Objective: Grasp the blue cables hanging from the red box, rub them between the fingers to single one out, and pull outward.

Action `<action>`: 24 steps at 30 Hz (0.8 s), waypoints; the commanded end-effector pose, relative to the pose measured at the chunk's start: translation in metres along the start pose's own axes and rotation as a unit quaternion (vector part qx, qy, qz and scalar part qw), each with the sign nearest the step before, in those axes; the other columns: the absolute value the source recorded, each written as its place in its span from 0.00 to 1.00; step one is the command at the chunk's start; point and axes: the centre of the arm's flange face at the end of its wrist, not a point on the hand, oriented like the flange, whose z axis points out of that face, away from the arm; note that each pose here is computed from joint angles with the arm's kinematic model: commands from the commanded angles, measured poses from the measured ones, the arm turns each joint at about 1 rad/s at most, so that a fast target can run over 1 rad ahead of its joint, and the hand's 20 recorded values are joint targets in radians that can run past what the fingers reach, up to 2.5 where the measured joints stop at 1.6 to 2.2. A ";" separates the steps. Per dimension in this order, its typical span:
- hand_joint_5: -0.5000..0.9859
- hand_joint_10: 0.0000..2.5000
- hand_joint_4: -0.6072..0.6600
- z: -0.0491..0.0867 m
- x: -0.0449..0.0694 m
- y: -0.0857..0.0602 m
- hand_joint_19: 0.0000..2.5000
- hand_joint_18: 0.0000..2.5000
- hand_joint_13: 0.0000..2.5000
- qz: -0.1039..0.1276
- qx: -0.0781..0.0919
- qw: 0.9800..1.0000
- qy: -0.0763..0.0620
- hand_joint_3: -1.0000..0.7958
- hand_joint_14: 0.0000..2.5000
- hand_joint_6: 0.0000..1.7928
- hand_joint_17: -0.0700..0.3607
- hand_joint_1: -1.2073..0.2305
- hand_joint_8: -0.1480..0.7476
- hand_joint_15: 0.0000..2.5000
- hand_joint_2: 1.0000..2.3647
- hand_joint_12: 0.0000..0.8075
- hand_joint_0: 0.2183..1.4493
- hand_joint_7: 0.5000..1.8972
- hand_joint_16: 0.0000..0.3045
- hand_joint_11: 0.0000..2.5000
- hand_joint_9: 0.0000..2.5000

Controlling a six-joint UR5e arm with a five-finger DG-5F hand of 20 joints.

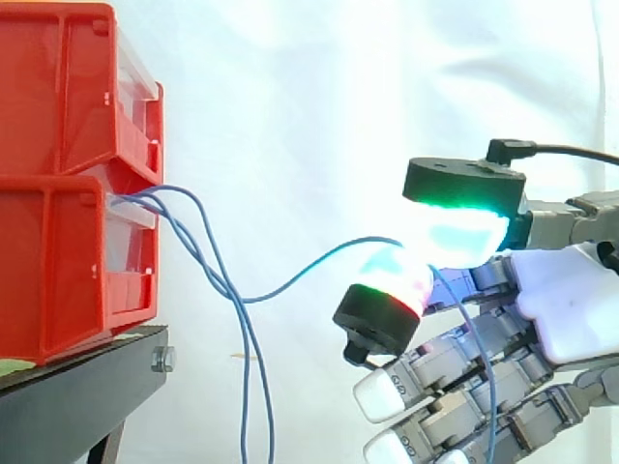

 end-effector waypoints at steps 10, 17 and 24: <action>0.30 0.00 0.52 0.000 0.000 0.000 0.09 0.27 0.26 0.000 -0.001 1.000 0.000 0.53 0.00 0.48 0.46 0.22 0.51 0.10 0.00 0.51 0.32 0.49 0.19 0.05 0.34; 0.30 0.00 0.52 0.000 0.000 0.000 0.10 0.27 0.26 0.000 0.000 1.000 0.000 0.53 0.00 0.48 0.46 0.22 0.51 0.10 0.00 0.51 0.31 0.49 0.19 0.06 0.34; 0.29 0.00 0.52 0.000 0.000 0.000 0.10 0.27 0.26 -0.001 -0.001 1.000 0.000 0.52 0.00 0.48 0.45 0.23 0.50 0.10 0.00 0.51 0.31 0.49 0.18 0.06 0.34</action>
